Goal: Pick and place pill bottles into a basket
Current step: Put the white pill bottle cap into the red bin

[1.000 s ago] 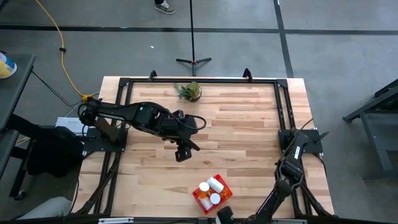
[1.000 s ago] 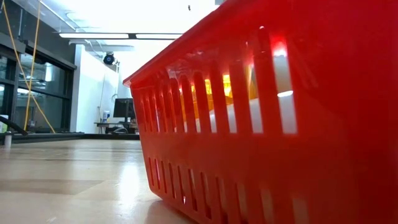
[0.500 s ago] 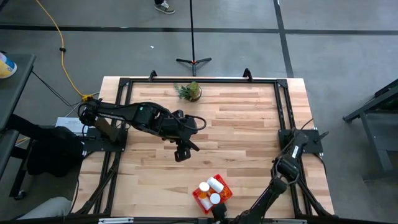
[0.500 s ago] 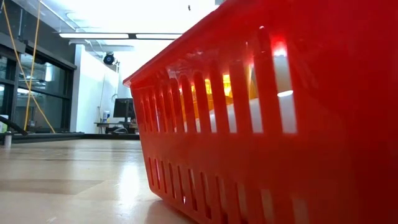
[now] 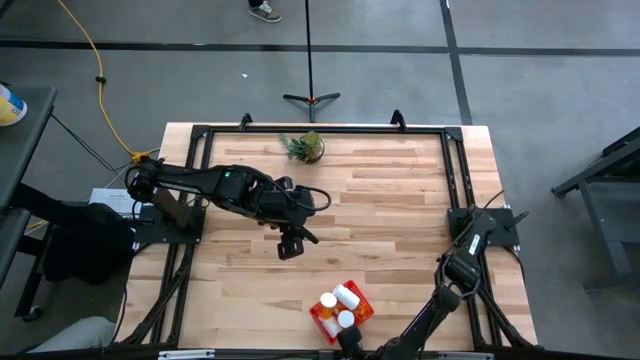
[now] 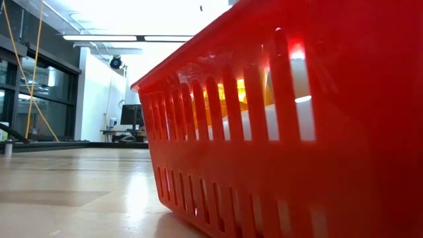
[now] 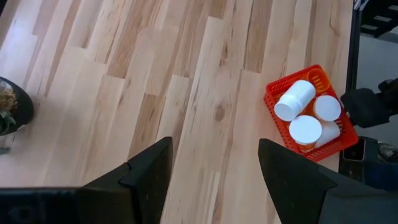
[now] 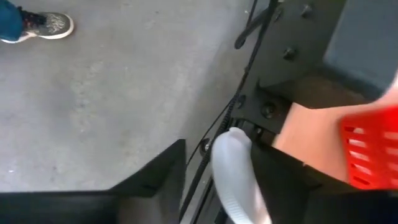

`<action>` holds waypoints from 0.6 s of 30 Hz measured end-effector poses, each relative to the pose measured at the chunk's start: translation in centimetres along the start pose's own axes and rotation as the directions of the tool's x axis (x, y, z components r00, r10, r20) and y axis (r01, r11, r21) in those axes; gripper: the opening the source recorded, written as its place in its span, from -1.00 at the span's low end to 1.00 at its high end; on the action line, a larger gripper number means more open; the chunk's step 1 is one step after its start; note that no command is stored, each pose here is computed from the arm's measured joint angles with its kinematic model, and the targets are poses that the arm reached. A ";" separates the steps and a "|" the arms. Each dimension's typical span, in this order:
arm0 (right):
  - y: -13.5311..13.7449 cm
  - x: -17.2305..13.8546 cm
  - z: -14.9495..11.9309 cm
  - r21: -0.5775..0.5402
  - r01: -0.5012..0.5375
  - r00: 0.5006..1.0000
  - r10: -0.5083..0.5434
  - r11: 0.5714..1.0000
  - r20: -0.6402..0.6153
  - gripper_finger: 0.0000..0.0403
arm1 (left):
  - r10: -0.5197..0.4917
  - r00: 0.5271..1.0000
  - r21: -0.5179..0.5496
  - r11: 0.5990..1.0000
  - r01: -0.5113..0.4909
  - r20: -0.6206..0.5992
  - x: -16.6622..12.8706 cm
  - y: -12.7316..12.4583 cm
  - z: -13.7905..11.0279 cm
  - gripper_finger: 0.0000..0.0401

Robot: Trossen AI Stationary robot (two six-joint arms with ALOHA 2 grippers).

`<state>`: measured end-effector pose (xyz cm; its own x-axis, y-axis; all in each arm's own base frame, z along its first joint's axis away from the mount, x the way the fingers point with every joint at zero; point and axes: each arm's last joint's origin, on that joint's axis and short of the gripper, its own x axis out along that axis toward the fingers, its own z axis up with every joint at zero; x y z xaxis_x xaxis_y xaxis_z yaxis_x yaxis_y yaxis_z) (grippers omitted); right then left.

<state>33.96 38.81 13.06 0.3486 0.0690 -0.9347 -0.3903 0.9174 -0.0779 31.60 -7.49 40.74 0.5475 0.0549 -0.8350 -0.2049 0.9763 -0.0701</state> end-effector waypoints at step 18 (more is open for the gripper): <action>-0.6 -2.7 1.2 -0.035 -0.005 0.998 0.003 0.999 -0.055 -0.99 | 0.001 1.000 0.010 1.000 -0.001 -0.014 0.0 0.0 -0.1 0.35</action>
<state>34.27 38.49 16.05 0.3002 0.0498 -0.9526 -0.4217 0.9027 -0.0857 31.49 -7.48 40.67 0.5358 0.0527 -0.8427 -0.1970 0.9783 -0.0641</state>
